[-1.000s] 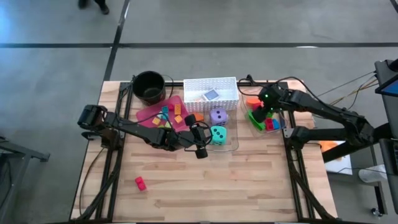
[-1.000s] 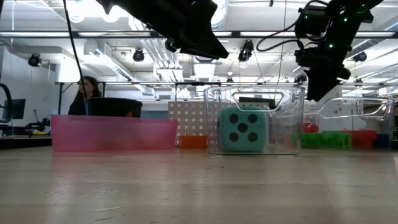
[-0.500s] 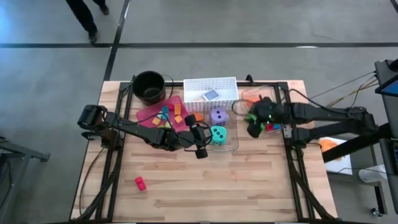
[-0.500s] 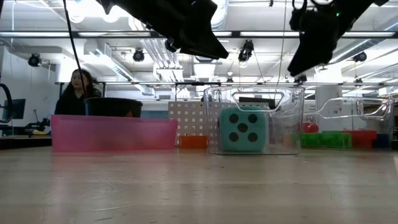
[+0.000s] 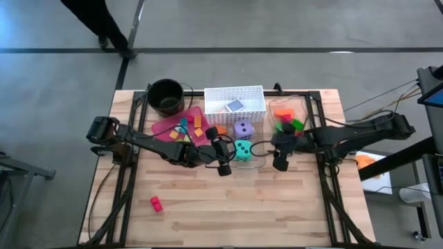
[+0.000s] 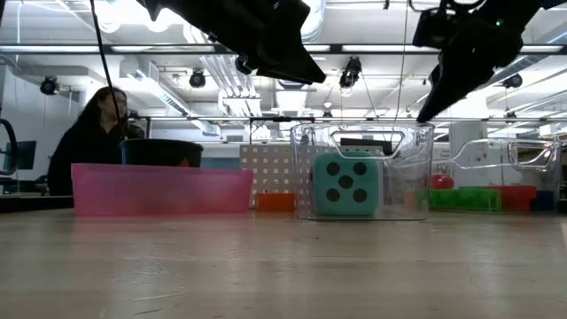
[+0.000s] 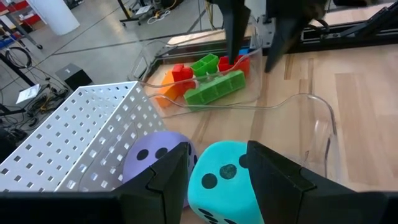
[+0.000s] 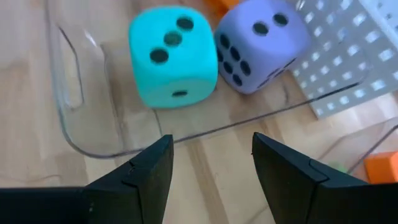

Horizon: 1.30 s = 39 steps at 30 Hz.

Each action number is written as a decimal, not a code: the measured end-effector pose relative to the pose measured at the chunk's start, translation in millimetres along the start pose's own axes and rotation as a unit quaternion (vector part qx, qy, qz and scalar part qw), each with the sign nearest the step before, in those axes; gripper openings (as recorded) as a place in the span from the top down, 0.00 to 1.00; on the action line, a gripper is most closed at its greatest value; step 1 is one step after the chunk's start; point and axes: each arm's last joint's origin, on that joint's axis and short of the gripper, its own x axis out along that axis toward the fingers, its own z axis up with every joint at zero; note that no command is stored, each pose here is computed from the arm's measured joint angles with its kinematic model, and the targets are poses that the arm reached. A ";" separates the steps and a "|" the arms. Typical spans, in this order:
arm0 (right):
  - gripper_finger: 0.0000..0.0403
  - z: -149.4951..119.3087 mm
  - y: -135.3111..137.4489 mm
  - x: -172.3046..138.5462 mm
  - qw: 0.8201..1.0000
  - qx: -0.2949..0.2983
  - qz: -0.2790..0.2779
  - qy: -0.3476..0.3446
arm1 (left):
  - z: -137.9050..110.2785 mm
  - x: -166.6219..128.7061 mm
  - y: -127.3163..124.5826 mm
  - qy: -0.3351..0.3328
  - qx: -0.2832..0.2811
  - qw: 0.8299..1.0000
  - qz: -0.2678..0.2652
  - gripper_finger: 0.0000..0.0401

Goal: Pick & Place Toys
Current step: Adjust the red bin on the table

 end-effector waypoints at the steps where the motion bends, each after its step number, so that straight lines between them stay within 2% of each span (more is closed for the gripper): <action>1: 0.46 -1.2 1.0 3.6 1.000 -0.003 -0.002 0.007 | -0.1 0.4 0.6 0.000 0.000 1.000 0.001 0.59; 6: 0.46 -0.9 4.5 13.1 1.000 -0.011 -0.009 0.025 | -0.2 0.5 0.9 0.001 0.000 1.000 0.001 0.59; 11: 0.46 8.2 5.5 7.2 1.000 -0.005 -0.001 -0.001 | -0.2 1.0 1.8 0.001 0.000 1.000 0.002 0.59; 21: 0.46 8.0 4.8 5.5 1.000 -0.004 0.000 -0.004 | -5.7 2.5 4.3 0.027 -0.007 1.000 0.006 0.59; 24: 0.46 7.7 5.1 6.5 1.000 -0.005 -0.001 -0.001 | -12.3 2.7 5.5 0.057 0.007 0.998 0.007 0.59; 28: 0.46 7.7 5.3 7.1 1.000 -0.005 -0.001 -0.001 | -28.7 -0.4 6.8 0.133 0.038 0.990 0.007 0.59; 33: 0.46 7.6 5.6 8.0 1.000 -0.006 -0.001 0.001 | -51.0 -7.6 10.0 0.224 -0.012 0.974 0.031 0.59; 37: 0.46 8.1 6.2 9.2 1.000 -0.006 -0.001 0.000 | -70.0 -10.6 11.2 0.249 -0.052 0.965 0.059 0.59; 39: 0.46 8.2 6.3 9.4 1.000 -0.005 0.000 0.000 | -79.1 -12.0 11.6 0.258 -0.053 0.963 0.063 0.59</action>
